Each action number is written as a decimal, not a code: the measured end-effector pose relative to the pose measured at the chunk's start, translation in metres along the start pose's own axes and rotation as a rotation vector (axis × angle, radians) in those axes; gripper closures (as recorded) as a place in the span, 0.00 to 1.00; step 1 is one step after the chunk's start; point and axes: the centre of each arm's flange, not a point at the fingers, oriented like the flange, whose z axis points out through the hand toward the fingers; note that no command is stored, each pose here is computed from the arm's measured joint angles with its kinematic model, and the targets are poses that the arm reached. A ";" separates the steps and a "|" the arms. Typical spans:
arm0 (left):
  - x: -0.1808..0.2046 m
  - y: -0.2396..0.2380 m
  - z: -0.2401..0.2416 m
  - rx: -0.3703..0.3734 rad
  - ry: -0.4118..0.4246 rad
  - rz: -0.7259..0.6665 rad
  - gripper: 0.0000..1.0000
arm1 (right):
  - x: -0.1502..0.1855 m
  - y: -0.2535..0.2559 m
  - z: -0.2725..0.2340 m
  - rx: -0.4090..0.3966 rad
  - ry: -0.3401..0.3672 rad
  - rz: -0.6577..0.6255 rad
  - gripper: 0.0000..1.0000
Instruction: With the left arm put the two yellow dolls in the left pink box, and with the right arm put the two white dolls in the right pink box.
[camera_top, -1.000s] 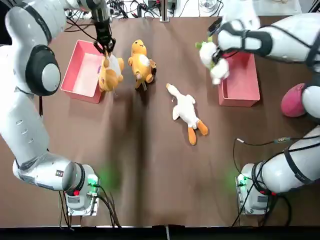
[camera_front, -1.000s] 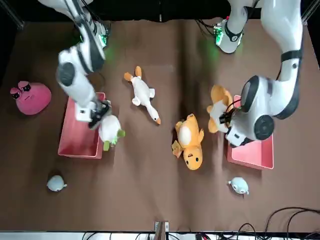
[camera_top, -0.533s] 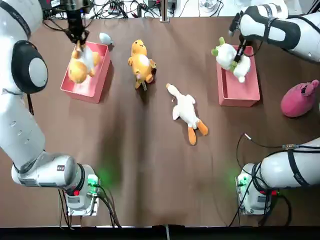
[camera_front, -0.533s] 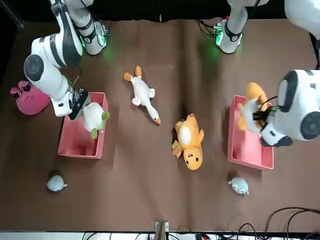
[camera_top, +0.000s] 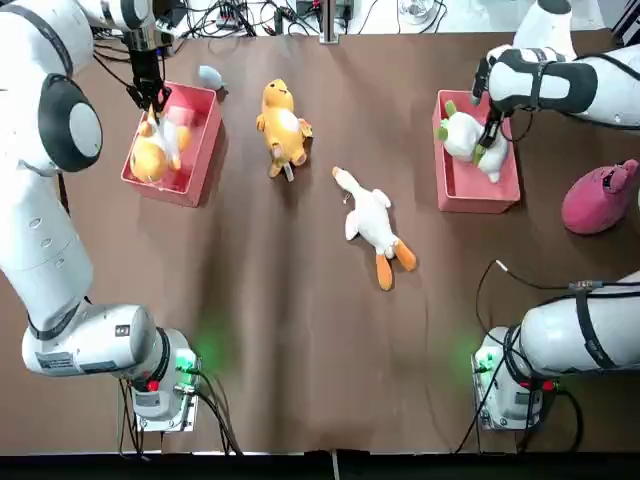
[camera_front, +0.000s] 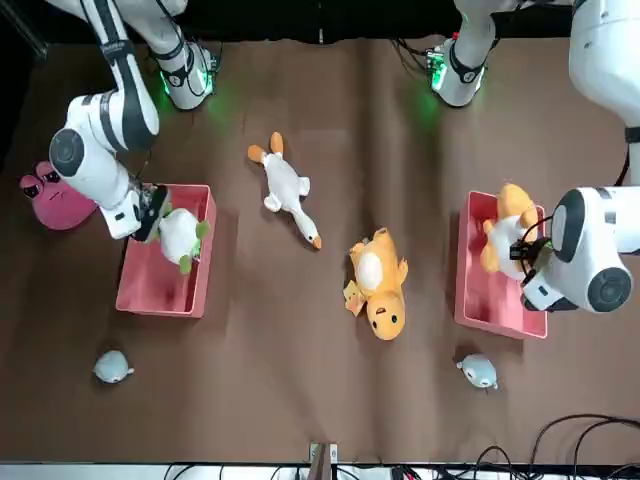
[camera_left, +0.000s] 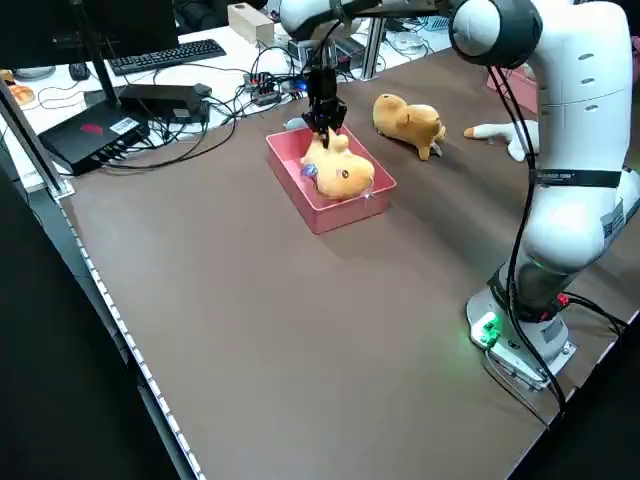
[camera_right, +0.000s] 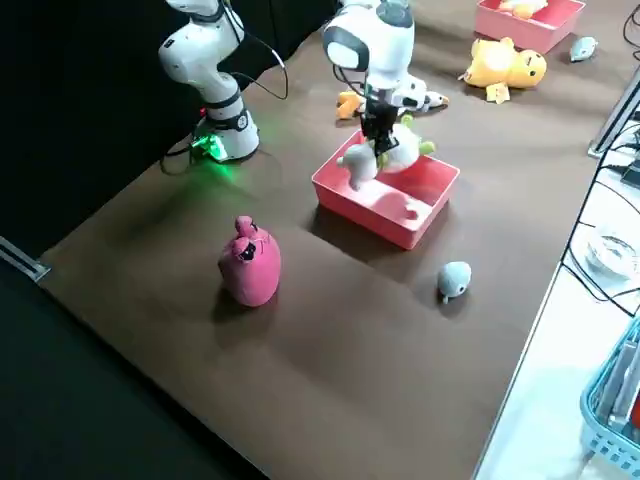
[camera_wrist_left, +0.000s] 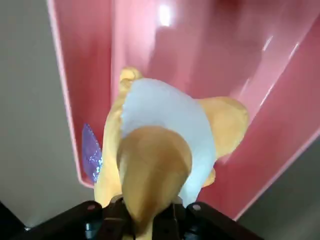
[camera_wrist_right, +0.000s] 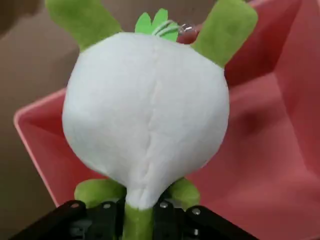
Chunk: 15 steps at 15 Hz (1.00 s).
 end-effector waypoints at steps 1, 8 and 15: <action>0.005 0.003 0.007 0.000 -0.004 -0.003 0.89 | -0.007 0.004 0.004 0.007 -0.002 0.005 0.88; 0.004 0.026 -0.020 -0.002 0.056 0.017 0.27 | -0.016 0.005 0.003 0.058 -0.026 0.025 0.21; -0.022 0.150 -0.072 -0.009 0.209 -0.040 0.27 | 0.085 -0.068 -0.033 0.063 -0.085 0.234 0.00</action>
